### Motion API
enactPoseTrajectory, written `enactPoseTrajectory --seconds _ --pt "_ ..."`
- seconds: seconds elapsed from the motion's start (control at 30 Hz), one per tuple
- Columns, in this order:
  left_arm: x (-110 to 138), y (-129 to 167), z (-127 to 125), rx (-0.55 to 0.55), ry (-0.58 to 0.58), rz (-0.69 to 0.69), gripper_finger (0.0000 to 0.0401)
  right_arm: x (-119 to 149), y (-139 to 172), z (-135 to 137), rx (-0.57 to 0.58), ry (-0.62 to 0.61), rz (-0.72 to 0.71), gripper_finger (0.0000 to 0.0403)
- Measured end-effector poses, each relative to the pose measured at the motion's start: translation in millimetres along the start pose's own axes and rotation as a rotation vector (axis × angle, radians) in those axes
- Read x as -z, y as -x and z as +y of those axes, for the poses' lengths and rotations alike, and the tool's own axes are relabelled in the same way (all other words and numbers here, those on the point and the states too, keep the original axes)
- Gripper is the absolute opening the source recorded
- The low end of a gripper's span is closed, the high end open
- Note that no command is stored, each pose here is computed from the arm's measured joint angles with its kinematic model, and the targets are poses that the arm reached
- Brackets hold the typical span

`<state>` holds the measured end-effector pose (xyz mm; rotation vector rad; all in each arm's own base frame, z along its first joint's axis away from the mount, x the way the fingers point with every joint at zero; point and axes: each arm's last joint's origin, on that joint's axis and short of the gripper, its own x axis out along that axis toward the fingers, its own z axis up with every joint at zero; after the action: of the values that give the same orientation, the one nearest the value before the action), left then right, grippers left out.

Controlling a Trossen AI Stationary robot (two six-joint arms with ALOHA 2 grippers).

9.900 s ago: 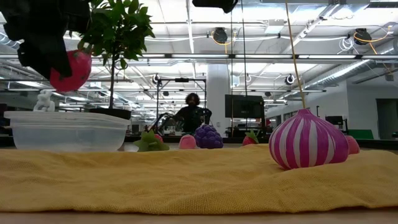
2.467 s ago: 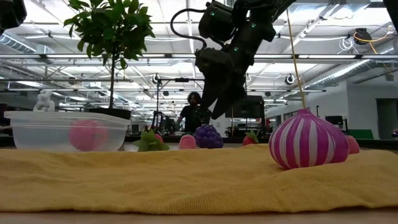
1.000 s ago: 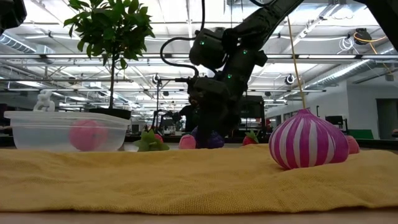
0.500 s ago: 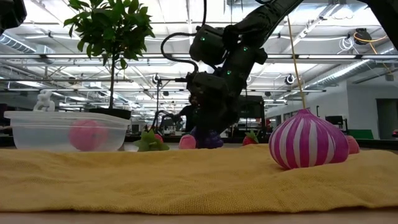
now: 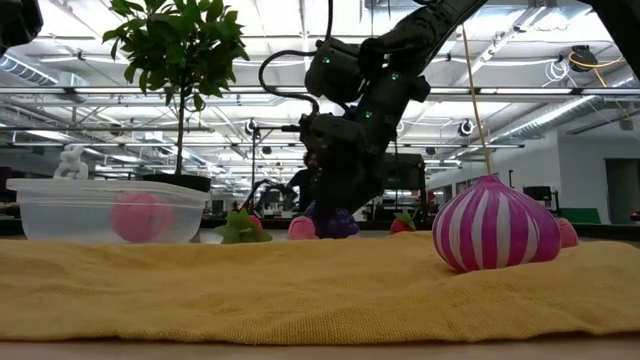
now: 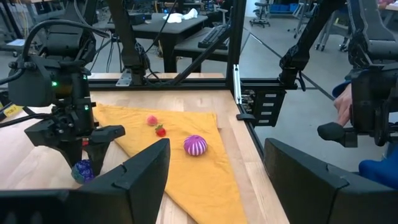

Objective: Pick and placing Produce into tupperware
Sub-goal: Put the purple grapes into the transparent bin

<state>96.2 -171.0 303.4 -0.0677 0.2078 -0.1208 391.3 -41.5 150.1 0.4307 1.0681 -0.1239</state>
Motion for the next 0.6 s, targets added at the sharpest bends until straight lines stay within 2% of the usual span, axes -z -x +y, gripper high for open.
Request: enactPoseTrajectory --seconds 0.3,0.6 --pt "1 0 0 -0.002 -0.023 0.005 0.0267 -9 34 14 -0.043 0.030 -0.105 0.0223" --pt "0 -1 1 -0.008 -0.088 0.003 0.0267 -13 67 60 -0.208 0.153 -0.271 0.0223"
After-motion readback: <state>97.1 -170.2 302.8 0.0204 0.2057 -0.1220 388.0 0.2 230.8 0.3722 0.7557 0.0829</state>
